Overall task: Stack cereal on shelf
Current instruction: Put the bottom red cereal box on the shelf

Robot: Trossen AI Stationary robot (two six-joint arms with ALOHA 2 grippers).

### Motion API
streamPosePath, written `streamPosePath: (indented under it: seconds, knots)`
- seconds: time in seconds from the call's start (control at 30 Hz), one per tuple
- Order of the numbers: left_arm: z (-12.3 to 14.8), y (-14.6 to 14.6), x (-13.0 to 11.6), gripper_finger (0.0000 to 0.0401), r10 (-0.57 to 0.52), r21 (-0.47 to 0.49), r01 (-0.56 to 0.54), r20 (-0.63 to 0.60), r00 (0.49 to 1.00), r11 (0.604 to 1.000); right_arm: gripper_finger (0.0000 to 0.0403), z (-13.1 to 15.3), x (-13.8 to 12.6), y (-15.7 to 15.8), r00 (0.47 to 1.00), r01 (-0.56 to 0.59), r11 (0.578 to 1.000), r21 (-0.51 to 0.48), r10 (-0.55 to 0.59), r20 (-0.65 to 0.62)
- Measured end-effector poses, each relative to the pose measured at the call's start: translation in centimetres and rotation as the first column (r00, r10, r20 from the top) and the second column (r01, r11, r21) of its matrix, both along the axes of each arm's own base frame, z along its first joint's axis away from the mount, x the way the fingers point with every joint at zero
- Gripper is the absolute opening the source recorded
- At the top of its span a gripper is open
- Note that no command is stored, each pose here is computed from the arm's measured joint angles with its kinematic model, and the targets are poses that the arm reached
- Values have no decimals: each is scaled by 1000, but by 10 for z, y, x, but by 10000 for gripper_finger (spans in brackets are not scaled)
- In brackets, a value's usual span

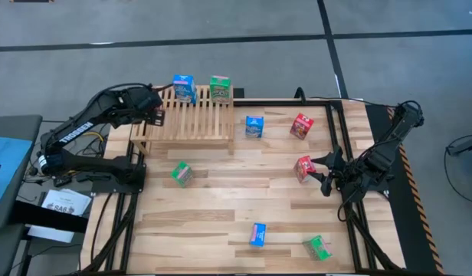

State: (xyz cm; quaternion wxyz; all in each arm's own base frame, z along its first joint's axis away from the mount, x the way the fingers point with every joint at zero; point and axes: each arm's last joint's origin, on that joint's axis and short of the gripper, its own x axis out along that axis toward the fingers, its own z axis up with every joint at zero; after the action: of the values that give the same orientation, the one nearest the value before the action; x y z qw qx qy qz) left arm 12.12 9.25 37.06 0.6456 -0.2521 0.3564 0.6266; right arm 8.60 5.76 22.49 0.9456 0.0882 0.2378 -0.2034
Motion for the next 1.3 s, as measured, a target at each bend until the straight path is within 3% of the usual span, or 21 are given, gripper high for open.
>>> streamPosePath:
  seconds: [0.2,0.4,0.73,0.97,1.3]
  knots:
    - [1,1,2,174,22,21,-23,36,999,1000,261,0,0,0,1000,0,1000,0,0,0]
    - [-11,-3,1,144,57,35,-59,38,998,998,261,0,0,0,1000,0,1000,0,0,0]
    - [-44,-10,-4,137,53,171,-81,164,985,982,261,0,0,0,1000,0,1000,0,0,0]
    - [-60,-8,-3,137,57,209,-92,169,984,974,261,0,0,0,1000,0,1000,0,0,0]
    - [-63,3,0,137,81,227,-109,130,988,968,261,0,0,0,1000,0,1000,0,0,0]
